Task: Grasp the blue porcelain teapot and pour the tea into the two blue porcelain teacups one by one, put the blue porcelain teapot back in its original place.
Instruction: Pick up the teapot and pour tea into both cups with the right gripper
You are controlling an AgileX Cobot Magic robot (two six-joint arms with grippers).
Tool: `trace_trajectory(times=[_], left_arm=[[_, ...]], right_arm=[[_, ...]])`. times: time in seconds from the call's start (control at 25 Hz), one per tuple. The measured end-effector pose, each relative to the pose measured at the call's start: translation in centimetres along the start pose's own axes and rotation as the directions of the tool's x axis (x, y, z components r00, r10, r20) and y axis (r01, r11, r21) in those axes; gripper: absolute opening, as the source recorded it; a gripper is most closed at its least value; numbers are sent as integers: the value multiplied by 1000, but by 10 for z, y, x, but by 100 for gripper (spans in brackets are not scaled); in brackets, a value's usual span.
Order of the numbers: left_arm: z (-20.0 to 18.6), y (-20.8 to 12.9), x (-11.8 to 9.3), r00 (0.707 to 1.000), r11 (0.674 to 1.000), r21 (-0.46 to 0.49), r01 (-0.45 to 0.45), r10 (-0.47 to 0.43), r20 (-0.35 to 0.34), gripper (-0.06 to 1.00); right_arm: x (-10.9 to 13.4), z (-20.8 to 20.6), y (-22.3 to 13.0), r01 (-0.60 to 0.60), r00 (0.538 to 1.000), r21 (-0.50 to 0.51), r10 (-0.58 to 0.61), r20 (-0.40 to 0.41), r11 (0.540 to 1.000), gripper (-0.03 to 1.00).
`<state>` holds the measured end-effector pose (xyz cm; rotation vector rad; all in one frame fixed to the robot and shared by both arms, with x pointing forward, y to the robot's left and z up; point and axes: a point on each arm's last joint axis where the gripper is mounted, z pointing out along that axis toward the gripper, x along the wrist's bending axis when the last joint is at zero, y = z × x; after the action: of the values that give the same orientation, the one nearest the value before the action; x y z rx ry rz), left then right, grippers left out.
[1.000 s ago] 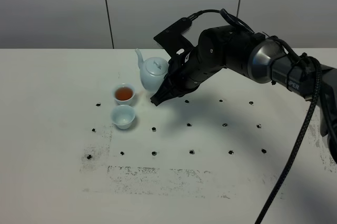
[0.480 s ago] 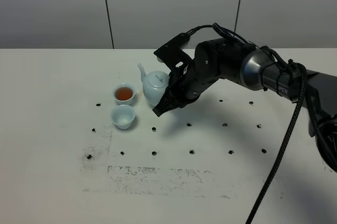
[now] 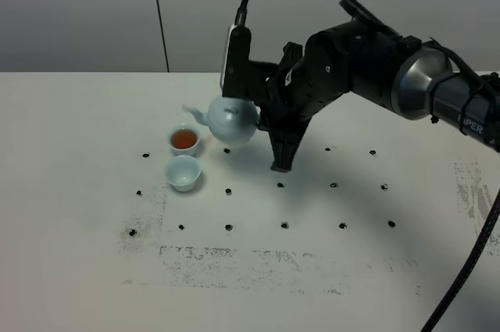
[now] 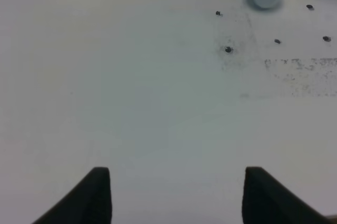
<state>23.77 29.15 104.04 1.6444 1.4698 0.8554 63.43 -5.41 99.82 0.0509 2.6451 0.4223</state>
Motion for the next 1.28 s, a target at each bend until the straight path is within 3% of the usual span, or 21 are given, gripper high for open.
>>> trace_trajectory(times=[0.16, 0.6, 1.28], left_arm=[[0, 0, 0, 1000, 1000, 0, 0, 0, 0, 51], [0, 0, 0, 1000, 1000, 0, 0, 0, 0, 51], [0, 0, 0, 1000, 1000, 0, -1, 1, 0, 51]], right_arm=[[7, 10, 1, 124, 992, 52, -124, 3, 991, 4], [23, 31, 19, 313, 945, 131, -322, 50, 940, 4], [24, 38, 26, 455, 868, 215, -484, 109, 864, 4]])
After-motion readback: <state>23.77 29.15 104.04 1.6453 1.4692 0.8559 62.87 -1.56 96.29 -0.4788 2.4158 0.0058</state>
